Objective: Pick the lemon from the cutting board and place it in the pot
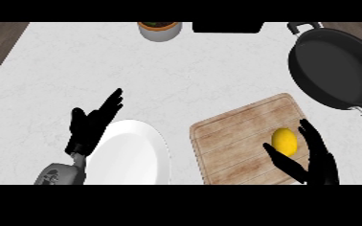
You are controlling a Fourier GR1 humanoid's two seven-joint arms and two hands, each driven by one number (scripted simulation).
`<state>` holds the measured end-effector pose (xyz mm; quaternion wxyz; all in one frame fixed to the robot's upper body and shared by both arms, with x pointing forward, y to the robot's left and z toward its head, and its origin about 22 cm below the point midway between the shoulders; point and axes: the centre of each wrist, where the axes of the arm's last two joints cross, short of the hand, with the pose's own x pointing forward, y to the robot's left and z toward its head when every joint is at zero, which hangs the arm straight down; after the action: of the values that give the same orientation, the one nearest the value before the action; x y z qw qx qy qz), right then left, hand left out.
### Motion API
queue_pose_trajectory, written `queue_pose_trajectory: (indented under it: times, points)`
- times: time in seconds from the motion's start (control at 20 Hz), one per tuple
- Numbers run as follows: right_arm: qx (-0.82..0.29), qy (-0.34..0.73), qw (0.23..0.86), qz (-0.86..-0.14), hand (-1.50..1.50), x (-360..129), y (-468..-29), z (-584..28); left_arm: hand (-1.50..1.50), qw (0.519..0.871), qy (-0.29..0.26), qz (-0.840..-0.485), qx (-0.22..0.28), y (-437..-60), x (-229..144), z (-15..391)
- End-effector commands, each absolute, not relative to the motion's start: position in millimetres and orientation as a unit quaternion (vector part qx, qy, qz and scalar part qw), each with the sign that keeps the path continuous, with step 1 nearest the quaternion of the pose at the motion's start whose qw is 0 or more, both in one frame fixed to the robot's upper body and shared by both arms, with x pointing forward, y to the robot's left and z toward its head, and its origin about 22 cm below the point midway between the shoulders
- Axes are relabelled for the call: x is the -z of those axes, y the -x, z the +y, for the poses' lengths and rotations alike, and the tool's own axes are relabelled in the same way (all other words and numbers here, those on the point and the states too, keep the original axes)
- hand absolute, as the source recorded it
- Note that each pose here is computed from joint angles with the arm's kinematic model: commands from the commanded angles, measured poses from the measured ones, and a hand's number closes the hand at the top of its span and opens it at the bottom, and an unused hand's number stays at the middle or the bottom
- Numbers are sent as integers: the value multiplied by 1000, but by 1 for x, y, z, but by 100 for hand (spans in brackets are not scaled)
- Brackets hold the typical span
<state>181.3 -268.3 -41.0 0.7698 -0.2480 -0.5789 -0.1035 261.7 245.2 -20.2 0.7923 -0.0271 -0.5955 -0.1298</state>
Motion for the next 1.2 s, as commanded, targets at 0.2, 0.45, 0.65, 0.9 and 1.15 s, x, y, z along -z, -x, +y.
queue_pose_trajectory:
  times: [0.2, 0.45, 0.65, 0.9, 1.15]
  points:
    - [83, 227, 773, -586, 150, 73, -184, -254, 0, 795, 28, -593, 127, -260, 21, 233]
    - [119, 217, 754, -609, 150, 97, -170, -258, 0, 795, 30, -593, 127, -259, 18, 257]
    - [120, 258, 707, -647, 150, 82, -188, -244, 0, 790, 26, -598, 132, -265, 16, 244]
    - [115, 324, 669, -659, 150, 66, -140, -400, 0, 793, 28, -598, 116, -247, 30, 227]
    - [122, 339, 639, -680, 150, 33, -99, -503, 0, 792, 24, -597, 126, -263, 23, 238]
